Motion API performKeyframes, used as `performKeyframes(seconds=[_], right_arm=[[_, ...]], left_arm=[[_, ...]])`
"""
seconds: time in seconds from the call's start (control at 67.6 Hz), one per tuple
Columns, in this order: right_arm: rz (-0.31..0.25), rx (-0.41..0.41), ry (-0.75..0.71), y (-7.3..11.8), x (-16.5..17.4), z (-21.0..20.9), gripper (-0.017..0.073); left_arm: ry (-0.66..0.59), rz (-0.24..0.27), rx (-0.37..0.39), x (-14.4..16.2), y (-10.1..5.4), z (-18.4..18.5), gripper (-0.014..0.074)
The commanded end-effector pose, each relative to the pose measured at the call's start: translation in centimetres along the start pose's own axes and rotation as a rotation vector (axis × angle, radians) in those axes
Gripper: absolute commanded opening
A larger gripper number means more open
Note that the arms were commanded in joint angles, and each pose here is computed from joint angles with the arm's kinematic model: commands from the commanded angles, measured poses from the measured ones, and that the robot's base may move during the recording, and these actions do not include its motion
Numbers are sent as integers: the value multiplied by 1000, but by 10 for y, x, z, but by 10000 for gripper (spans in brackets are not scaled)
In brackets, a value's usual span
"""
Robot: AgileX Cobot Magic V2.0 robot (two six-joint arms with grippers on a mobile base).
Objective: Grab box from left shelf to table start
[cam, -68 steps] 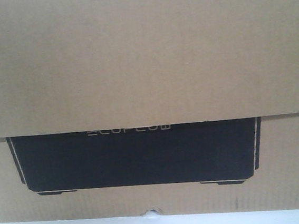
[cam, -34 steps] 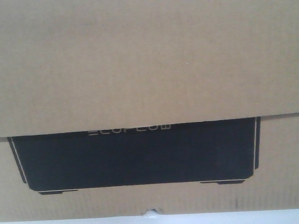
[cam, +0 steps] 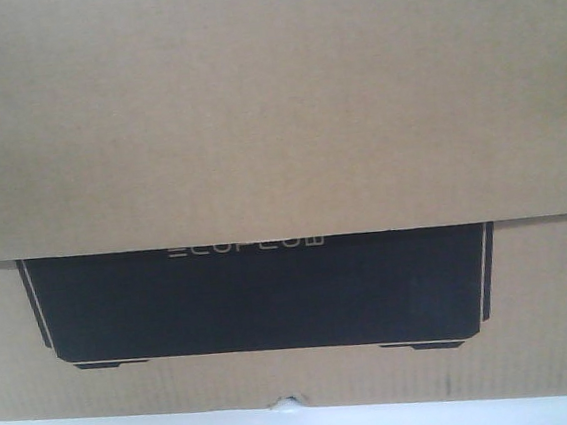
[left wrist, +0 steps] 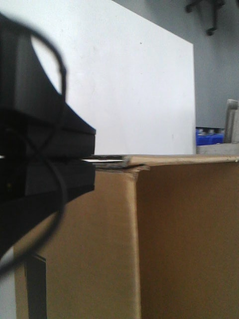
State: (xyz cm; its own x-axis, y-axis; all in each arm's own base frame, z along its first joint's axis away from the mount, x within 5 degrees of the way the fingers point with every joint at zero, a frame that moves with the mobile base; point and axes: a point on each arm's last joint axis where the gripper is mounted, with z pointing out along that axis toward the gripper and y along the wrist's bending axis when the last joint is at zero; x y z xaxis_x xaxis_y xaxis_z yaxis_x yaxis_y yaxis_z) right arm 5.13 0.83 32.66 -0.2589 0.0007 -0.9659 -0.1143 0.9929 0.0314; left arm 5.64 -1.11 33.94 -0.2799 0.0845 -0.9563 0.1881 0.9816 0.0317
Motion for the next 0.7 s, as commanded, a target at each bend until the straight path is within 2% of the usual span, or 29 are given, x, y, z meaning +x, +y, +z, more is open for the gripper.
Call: performKeyframes(seconds=[0.0, 0.074, 0.207, 0.296, 0.37, 0.681], right_arm=[[-16, 13, -185, -1, -2, -9, 60], [-16, 16, -240, -1, 8, -12, 60], [-16, 20, -299, -2, 20, -11, 60], [-15, 21, -303, -2, 21, -9, 60], [-15, 21, -306, -2, 20, -9, 60], [-15, 20, -297, -2, 21, -9, 60]], left_arm=[[-228, -5, -11, 9, 0, -8, -92], [-343, -5, -19, 27, -1, -14, -92], [-457, -5, -27, 52, -1, -15, -92], [-451, -7, -26, 59, -1, -11, -92], [-435, -31, -14, 60, -2, -9, -92], [-442, -31, -14, 59, -2, -9, -93]])
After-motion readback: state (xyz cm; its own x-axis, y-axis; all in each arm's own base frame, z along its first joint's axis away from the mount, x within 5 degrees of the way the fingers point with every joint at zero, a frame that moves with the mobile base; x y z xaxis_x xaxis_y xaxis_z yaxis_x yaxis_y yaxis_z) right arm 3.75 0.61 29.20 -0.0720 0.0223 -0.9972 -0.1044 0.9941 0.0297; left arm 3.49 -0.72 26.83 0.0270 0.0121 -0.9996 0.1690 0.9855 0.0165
